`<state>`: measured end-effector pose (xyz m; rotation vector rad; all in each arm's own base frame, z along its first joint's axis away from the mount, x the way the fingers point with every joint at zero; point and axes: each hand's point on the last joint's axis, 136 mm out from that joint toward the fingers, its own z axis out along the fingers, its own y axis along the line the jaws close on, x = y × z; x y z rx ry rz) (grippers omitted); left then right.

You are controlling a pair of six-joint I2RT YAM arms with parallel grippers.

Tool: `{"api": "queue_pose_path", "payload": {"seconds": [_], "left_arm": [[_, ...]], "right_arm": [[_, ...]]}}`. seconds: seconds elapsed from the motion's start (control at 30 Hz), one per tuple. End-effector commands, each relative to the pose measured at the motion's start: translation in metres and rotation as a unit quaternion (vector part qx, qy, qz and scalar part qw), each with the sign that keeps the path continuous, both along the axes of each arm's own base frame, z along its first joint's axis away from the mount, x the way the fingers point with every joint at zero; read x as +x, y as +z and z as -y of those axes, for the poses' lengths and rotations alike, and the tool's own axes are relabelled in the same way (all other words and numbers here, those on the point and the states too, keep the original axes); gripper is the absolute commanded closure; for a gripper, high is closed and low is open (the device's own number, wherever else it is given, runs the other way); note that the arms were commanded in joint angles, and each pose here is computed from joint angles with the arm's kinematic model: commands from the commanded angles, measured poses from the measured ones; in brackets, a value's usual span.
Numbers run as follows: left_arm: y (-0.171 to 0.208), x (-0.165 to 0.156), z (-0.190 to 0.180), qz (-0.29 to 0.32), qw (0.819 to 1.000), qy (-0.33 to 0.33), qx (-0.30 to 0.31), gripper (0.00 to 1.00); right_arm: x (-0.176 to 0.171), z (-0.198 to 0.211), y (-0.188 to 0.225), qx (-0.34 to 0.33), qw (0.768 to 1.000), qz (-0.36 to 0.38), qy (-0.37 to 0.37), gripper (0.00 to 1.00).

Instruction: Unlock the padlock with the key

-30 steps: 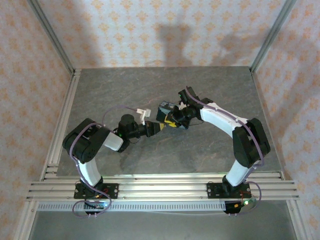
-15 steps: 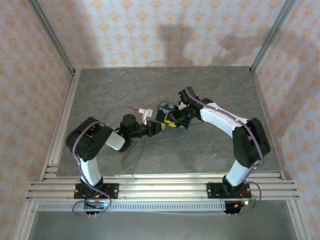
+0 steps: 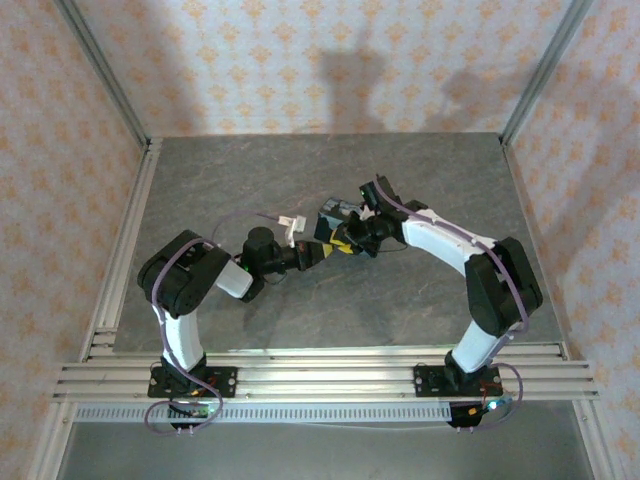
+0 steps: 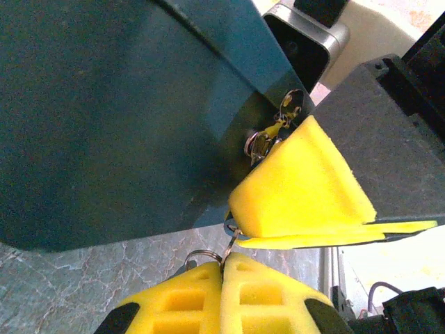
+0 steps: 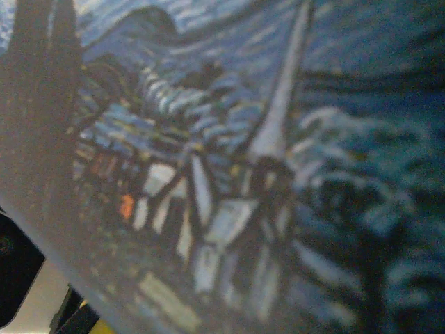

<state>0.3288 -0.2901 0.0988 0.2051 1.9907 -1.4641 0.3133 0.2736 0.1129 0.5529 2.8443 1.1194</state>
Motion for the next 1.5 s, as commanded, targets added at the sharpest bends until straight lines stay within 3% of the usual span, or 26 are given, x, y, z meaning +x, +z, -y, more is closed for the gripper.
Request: {"api": "queue_pose_path", "payload": {"seconds": [0.0, 0.2, 0.33, 0.47, 0.77, 0.83, 0.9, 0.97, 1.17, 1.47], "left_arm": [[0.042, 0.006, 0.017, 0.052, 0.997, -0.010, -0.047, 1.00], [0.050, 0.005, 0.020, 0.059, 0.997, -0.008, -0.053, 0.99], [0.040, 0.004, 0.019, 0.053, 0.998, -0.004, -0.044, 0.84], [0.036, 0.004, 0.017, 0.050, 0.998, -0.002, -0.040, 0.78], [0.039, 0.004, 0.021, 0.062, 0.997, -0.014, -0.040, 0.76], [0.036, 0.004, 0.022, 0.061, 0.997, -0.017, -0.037, 0.78], [0.034, 0.003, 0.022, 0.060, 0.997, -0.019, -0.036, 0.93], [0.030, 0.003, 0.022, 0.057, 0.998, -0.018, -0.033, 1.00], [0.005, 0.001, 0.019, 0.022, 1.000, -0.013, -0.013, 1.00], [-0.011, 0.001, 0.013, 0.002, 1.000, 0.006, -0.007, 1.00]], "right_arm": [[-0.009, -0.011, 0.000, 0.026, 1.000, -0.010, 0.006, 1.00], [-0.012, -0.019, -0.005, 0.032, 0.999, -0.013, 0.007, 1.00], [-0.010, -0.017, 0.001, 0.028, 1.000, -0.006, 0.008, 1.00], [-0.009, -0.015, 0.005, 0.028, 1.000, -0.006, 0.010, 1.00], [-0.010, -0.020, 0.008, 0.050, 0.998, -0.019, 0.016, 1.00], [-0.010, -0.021, 0.007, 0.053, 0.998, -0.023, 0.018, 1.00], [-0.011, -0.020, 0.005, 0.048, 0.998, -0.026, 0.023, 1.00], [-0.012, -0.018, 0.002, 0.037, 0.999, -0.028, 0.026, 1.00], [-0.013, -0.007, -0.008, 0.001, 0.999, -0.026, 0.019, 1.00], [-0.012, 0.002, -0.008, -0.022, 1.000, -0.010, 0.004, 0.68]]}}
